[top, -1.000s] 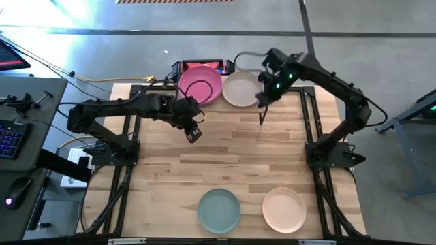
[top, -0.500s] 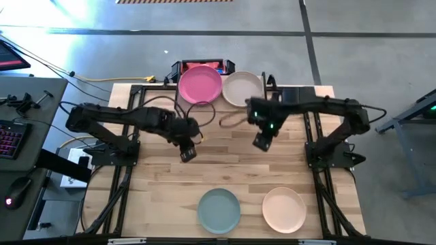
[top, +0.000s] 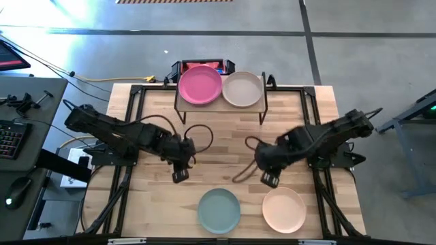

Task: Place and stack plates onto a shelf
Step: Stack the light orange plate on top of the light gray plate on the shelf

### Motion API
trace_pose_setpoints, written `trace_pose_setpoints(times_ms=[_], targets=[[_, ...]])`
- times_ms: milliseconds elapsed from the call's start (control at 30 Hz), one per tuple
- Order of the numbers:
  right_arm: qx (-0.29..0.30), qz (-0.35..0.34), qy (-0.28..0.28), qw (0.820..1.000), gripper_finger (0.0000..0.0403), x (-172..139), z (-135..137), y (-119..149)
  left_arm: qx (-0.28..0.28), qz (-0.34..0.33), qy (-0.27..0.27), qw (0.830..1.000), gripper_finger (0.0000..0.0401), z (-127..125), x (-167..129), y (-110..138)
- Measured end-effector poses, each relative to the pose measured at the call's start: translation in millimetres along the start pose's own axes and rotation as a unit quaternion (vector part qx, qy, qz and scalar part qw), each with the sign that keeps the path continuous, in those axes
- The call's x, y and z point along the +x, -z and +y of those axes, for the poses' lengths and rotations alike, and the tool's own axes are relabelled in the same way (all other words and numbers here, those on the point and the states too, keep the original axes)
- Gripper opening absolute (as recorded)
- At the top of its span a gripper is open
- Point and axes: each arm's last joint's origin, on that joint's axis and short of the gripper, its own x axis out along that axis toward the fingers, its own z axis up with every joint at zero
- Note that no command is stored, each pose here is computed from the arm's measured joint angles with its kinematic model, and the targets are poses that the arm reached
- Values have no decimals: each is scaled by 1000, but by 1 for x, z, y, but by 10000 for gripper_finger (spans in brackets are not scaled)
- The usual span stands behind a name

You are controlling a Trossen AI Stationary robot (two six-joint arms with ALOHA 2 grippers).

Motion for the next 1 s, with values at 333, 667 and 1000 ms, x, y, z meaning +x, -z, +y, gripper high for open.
trace_pose_setpoints(times_ms=[333,667,1000], targets=[[-103,15,22,994,90,20,35,25,4,8,17,1000,111,-23,-2,17],[-264,75,66,959,90,75,63,23,21,4,18,1000,110,-37,-4,29],[-340,135,95,926,90,141,79,14,19,0,15,1000,110,-40,-5,31]])
